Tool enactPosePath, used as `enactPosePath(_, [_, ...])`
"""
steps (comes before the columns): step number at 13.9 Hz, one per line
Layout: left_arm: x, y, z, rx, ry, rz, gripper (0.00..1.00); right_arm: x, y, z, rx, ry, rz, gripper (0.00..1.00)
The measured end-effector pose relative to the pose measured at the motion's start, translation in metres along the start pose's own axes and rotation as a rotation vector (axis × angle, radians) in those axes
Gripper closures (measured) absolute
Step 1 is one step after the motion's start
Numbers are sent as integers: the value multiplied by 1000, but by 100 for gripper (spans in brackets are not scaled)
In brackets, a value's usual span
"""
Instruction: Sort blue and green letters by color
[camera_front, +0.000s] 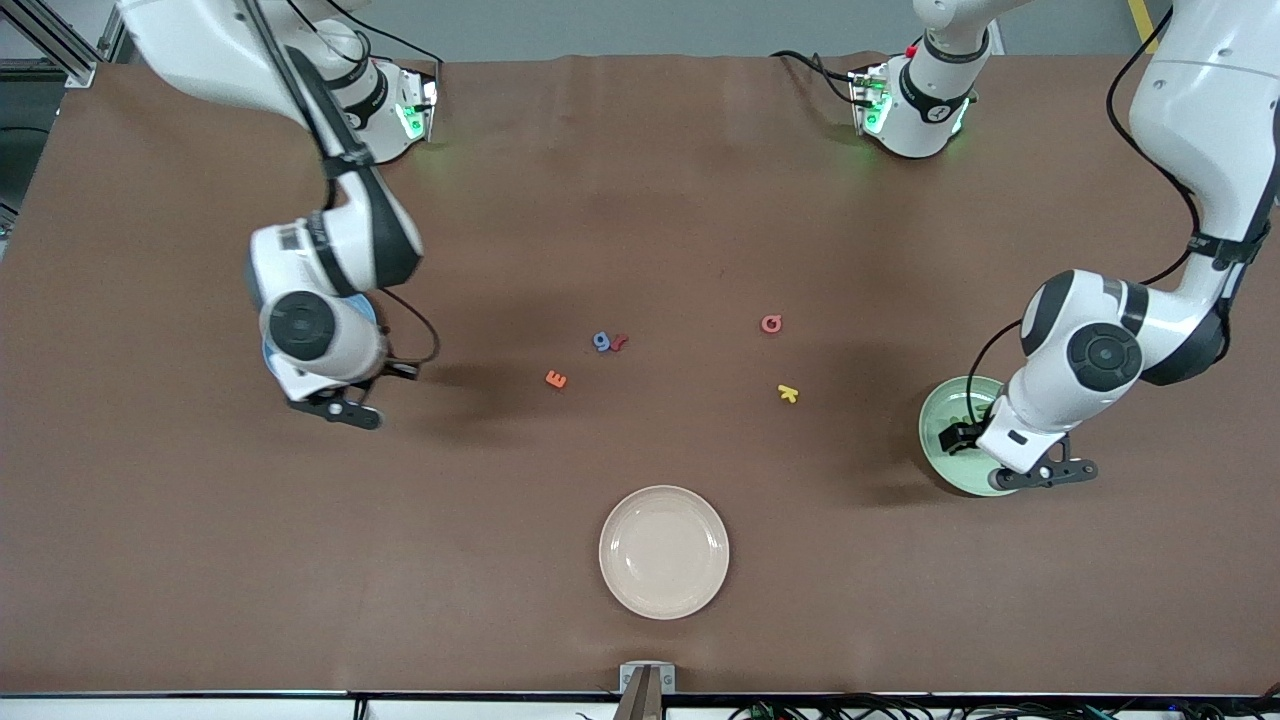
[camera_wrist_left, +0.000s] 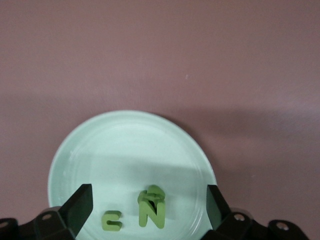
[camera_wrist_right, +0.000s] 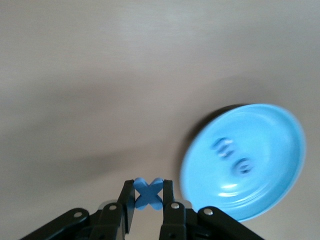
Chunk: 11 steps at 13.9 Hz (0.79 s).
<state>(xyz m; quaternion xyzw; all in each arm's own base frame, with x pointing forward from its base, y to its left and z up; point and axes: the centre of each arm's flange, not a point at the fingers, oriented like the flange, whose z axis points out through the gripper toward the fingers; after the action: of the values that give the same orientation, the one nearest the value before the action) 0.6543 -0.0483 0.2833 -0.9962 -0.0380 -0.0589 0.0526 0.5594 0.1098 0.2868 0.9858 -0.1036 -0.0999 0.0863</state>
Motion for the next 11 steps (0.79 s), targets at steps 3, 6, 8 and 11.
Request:
enactPosePath(3, [22, 1, -67, 53, 19, 31, 0, -9, 75, 26, 50, 30, -77, 74])
enactPosePath(6, [37, -5, -129, 102, 8, 36, 0, -18, 138, 76, 91, 72, -140, 74])
enactPosePath(8, [38, 3, -160, 109, -16, 38, 0, -22, 171, 99, 107, 95, -162, 74])
enactPosePath(11, [34, 19, -209, 64, -42, 23, 0, -24, 187, 106, 112, 93, -164, 58])
